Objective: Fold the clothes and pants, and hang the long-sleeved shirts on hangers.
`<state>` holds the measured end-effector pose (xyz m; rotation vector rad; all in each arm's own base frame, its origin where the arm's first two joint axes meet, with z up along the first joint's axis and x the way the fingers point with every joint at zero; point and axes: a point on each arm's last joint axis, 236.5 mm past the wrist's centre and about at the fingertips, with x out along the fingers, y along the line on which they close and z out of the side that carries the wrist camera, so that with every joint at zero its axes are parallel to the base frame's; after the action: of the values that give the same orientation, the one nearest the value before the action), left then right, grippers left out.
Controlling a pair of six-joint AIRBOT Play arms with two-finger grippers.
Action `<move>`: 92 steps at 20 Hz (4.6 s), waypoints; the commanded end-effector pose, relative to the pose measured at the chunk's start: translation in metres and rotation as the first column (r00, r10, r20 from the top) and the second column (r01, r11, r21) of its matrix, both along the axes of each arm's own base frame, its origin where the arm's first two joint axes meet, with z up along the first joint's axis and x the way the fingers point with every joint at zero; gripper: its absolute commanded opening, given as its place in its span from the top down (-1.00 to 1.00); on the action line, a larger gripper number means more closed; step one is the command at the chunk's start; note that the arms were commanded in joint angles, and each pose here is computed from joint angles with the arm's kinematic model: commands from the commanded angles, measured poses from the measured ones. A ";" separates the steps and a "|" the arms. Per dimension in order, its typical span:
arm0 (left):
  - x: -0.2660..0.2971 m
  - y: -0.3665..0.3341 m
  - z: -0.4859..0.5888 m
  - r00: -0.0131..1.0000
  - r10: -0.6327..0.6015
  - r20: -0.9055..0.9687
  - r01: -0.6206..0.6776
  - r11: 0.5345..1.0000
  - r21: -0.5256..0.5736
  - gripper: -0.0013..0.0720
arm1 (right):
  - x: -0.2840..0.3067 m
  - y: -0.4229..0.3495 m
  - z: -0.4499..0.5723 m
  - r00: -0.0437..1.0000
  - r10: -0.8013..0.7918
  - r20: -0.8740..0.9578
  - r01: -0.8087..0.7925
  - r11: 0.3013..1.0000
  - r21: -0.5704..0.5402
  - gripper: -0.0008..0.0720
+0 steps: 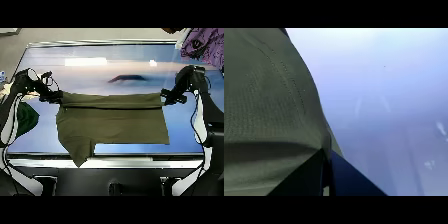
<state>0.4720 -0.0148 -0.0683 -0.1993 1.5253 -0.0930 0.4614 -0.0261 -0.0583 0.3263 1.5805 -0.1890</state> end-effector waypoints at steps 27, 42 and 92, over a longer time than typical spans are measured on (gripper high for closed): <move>-0.266 -0.065 -0.002 0.888 0.427 -0.172 -0.455 0.756 -0.471 -0.57 | -0.142 -0.019 0.037 0.965 -0.254 0.065 0.196 0.862 0.468 -0.08; -0.300 -0.101 -0.013 0.875 0.368 -0.315 -0.476 0.771 -0.424 -0.57 | -0.149 -0.013 0.040 0.970 -0.243 0.031 0.198 0.852 0.485 -0.08; -0.278 -0.041 0.067 0.973 0.226 -0.053 -0.232 0.955 -0.184 0.93 | -0.245 0.015 0.018 0.938 -0.345 -0.043 0.335 0.867 0.368 0.91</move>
<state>0.2122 -0.0832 -0.0255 -0.6732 1.5320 -0.1108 0.2420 -0.0084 -0.0597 0.9424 1.4798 -0.0849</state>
